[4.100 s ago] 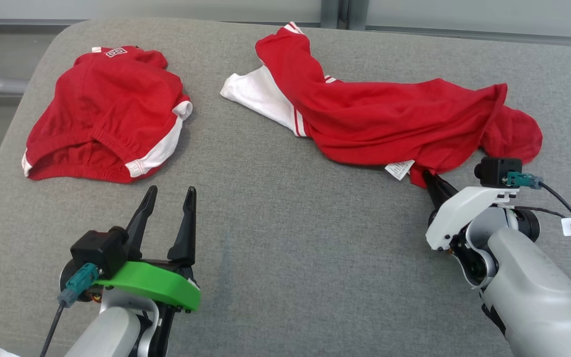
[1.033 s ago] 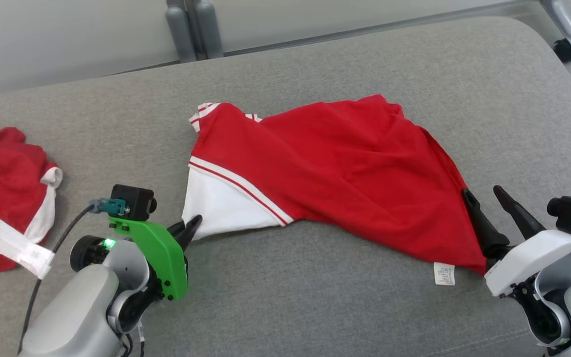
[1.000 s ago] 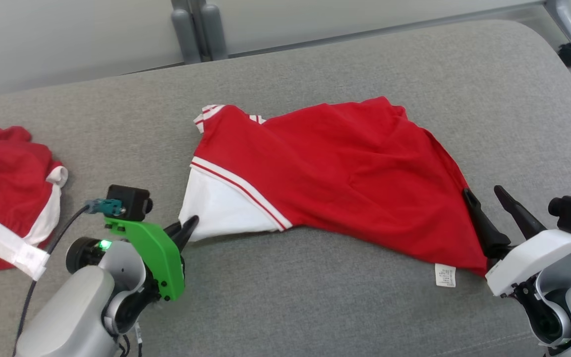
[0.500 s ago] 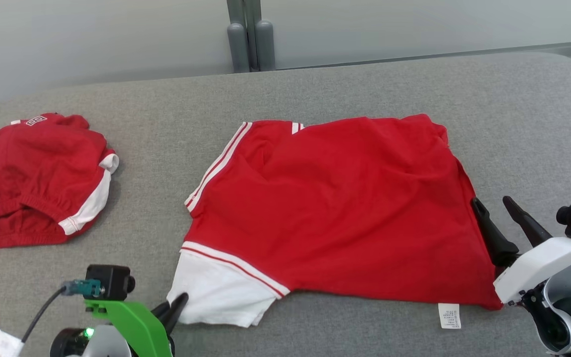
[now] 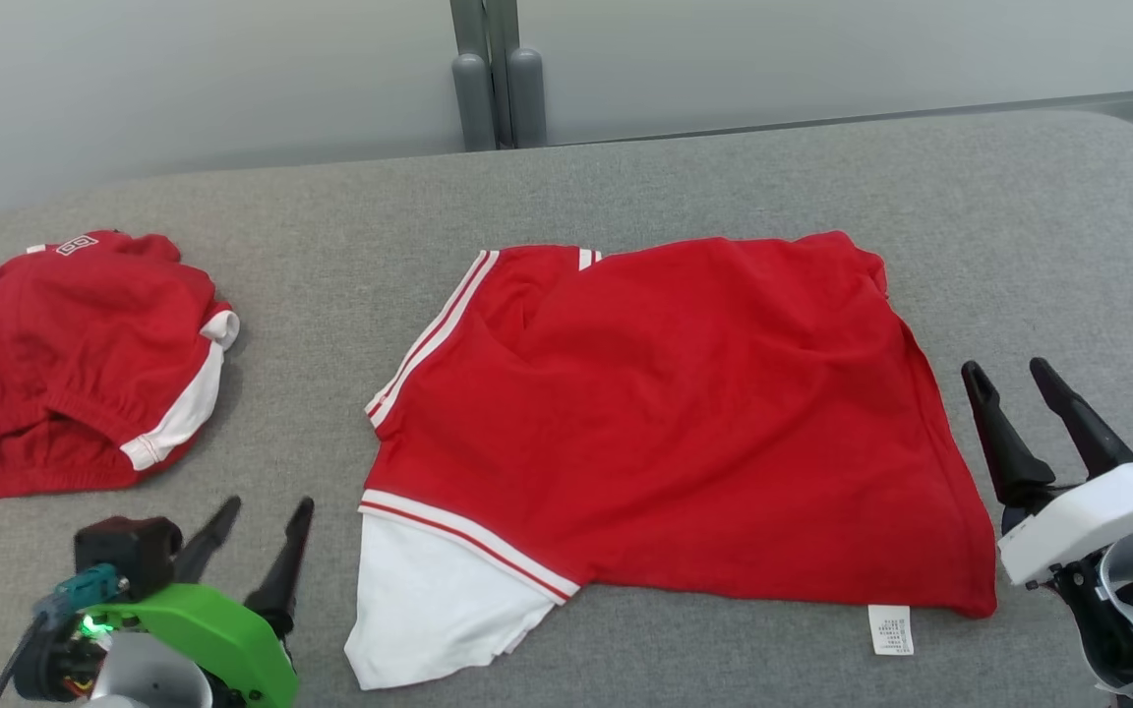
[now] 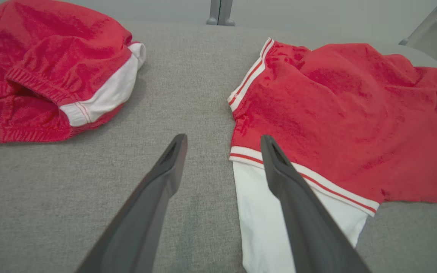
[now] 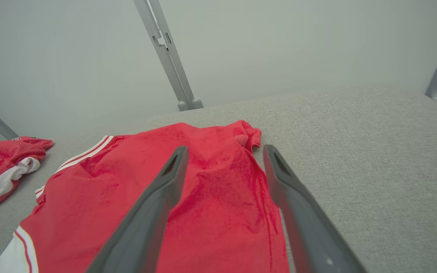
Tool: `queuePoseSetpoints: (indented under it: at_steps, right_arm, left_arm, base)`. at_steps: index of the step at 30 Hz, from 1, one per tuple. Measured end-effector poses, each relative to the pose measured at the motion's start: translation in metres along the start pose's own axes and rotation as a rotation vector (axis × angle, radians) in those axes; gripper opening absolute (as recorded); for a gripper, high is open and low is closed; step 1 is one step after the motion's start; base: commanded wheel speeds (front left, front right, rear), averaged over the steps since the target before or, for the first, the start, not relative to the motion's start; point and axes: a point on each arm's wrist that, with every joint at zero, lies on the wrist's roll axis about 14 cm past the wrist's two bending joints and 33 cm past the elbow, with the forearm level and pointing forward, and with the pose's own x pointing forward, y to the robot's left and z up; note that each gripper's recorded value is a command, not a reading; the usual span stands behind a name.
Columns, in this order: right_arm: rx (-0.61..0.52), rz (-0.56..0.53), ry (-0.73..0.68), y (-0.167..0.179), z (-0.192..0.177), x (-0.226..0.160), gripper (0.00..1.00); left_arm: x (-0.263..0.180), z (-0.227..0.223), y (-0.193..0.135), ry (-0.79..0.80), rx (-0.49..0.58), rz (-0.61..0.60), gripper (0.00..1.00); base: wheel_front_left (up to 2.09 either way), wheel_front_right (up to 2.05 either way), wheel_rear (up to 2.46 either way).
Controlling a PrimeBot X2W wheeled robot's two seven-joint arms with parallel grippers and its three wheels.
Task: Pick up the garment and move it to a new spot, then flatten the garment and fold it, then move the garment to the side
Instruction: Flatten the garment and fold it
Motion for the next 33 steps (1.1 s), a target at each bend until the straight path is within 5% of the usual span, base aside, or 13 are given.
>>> queuePoseSetpoints:
  at_steps: [7, 13, 21, 33]
  right_arm:
    - [-0.037, -0.009, -0.235, 0.006, 0.047, -0.011, 1.0]
    - [-0.1, 0.015, -0.319, 0.018, 0.062, -0.024, 1.0]
    - [-0.098, -0.016, -0.267, 0.012, 0.025, -0.036, 1.0]
    - [-0.119, -0.018, -0.267, 0.01, 0.024, -0.033, 1.0]
  left_arm:
    - [-0.02, 0.076, 0.011, -0.379, 0.097, 0.083, 1.0]
    - [-0.04, 0.098, 0.007, -0.523, 0.116, 0.118, 1.0]
    - [-0.048, 0.082, 0.006, -0.554, 0.099, 0.163, 1.0]
    - [-0.04, 0.058, 0.007, -0.518, 0.065, 0.159, 1.0]
  base:
    - [0.0, 0.0, 0.0]
    - [0.0, 0.0, 0.0]
    - [0.0, 0.0, 0.0]
    - [0.0, 0.0, 0.0]
